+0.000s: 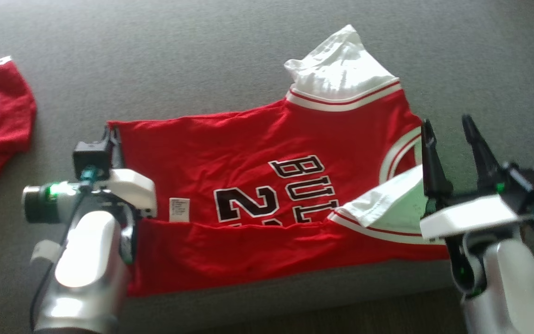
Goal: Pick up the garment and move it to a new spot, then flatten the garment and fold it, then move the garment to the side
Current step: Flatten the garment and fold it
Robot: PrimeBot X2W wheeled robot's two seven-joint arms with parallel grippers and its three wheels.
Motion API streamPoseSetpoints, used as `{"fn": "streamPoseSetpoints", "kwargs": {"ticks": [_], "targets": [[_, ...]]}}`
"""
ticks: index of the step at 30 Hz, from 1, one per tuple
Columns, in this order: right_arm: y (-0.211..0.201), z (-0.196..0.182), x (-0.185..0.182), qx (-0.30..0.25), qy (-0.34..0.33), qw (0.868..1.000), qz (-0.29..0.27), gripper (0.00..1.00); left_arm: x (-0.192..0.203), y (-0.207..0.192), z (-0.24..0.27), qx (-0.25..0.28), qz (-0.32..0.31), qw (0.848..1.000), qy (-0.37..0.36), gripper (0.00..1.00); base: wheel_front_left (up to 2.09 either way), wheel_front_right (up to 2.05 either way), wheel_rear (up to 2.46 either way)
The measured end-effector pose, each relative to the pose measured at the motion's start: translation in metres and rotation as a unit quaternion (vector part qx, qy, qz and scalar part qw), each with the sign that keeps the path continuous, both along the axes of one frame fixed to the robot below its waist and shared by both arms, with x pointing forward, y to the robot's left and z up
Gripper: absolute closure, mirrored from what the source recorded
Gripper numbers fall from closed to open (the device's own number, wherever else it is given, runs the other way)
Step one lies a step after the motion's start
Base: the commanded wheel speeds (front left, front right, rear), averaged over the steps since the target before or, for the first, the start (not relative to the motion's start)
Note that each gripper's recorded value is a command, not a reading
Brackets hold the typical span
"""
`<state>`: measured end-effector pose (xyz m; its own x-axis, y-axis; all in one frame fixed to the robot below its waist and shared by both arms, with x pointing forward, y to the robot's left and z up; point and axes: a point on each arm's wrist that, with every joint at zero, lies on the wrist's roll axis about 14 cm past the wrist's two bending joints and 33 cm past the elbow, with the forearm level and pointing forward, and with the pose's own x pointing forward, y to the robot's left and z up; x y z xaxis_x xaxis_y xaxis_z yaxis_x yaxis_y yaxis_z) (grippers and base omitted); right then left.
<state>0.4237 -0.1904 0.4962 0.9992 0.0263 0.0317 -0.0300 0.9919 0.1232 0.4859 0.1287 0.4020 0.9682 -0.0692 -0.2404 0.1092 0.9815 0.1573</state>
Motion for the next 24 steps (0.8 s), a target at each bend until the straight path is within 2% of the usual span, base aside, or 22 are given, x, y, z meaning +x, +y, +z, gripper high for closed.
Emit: {"fn": "streamPoseSetpoints", "kwargs": {"ticks": [12, 18, 24], "targets": [[0.05, 0.014, 0.107, -0.019, 0.068, 0.994, 0.079, 0.0, -0.023, -0.008, 0.017, -0.028, -0.016, 0.999, -0.028, 1.0, 0.0, 0.0, 0.0], [0.032, -0.021, 0.152, -0.056, 0.146, 0.985, 0.068, 0.0, -0.024, -0.009, 0.021, -0.039, -0.024, 0.998, -0.037, 1.0, 0.0, 0.0, 0.0], [0.044, -0.056, 0.171, -0.063, 0.207, 0.972, 0.087, 0.0, -0.028, -0.009, 0.013, -0.038, -0.027, 0.999, -0.027, 1.0, 0.0, 0.0, 0.0]]}}
